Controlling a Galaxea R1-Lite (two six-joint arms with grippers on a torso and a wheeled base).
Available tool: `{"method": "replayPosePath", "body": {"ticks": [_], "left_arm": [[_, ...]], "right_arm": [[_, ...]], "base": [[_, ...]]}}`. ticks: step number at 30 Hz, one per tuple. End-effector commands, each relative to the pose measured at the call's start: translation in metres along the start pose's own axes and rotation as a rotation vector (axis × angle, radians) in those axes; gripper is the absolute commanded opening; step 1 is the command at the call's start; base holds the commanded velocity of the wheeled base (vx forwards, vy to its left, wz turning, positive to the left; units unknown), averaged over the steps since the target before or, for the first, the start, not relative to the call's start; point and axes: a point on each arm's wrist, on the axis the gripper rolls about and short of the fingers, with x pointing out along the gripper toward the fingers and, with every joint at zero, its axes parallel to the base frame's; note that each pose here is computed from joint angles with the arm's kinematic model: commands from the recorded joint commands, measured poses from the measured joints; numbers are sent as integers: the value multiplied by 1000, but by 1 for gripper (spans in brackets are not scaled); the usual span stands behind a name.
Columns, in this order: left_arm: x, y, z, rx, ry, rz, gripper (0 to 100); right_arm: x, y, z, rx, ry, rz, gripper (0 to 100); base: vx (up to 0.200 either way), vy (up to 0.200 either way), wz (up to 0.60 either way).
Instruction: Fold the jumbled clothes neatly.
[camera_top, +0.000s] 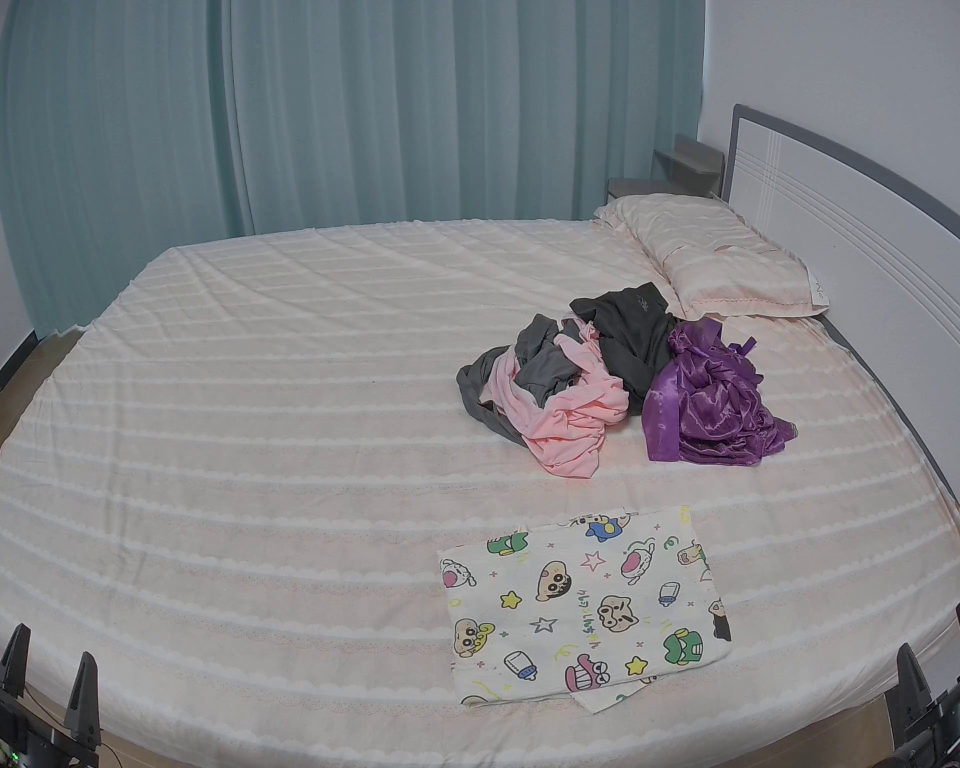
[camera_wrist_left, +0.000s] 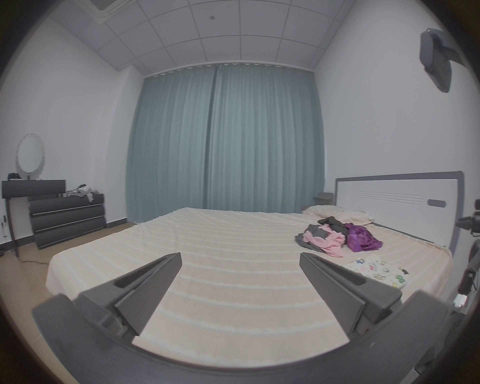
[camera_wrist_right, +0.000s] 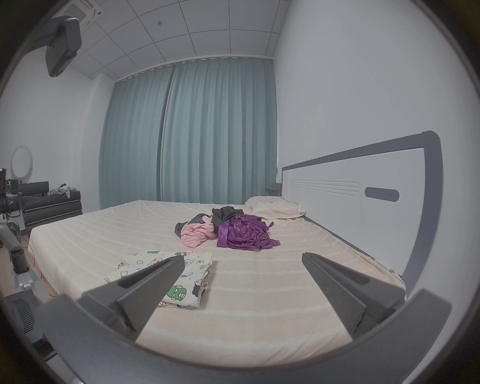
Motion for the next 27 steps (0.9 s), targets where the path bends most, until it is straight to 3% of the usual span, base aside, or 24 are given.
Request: {"method": "replayPosePath", "body": {"ticks": [1, 4, 10, 13, 14, 15, 17, 24, 27], "left_arm": [[0, 2, -5, -7, 4, 60, 100], [0, 3, -5, 1, 1, 129, 100], [0, 3, -5, 72, 5, 146, 100], [0, 2, -5, 75, 7, 70, 100], [0, -1, -5, 58, 10, -51, 100], [0, -2, -5, 44, 14, -117, 100], [0, -3, -5, 39, 17, -153, 100], [0, -3, -6, 42, 18, -143, 100], [0, -1, -6, 21, 16, -66, 100]], "right_arm": [[0, 0, -6, -5, 17, 7, 100], [0, 0, -9, 18, 48, 1, 100], [0, 0, -9, 49, 48, -4, 100], [0, 0, -9, 55, 46, -4, 100], [0, 0, -9, 55, 46, -4, 100], [0, 0, -9, 55, 46, -4, 100], [0, 0, -9, 56, 46, -4, 100], [0, 0, -9, 55, 46, -4, 100], [0, 0, -9, 56, 46, -4, 100]], "base": [[0, 0, 0], [0, 0, 0], [0, 0, 0], [0, 0, 0], [0, 0, 0], [0, 0, 0], [0, 0, 0], [0, 0, 0], [0, 0, 0]]}}
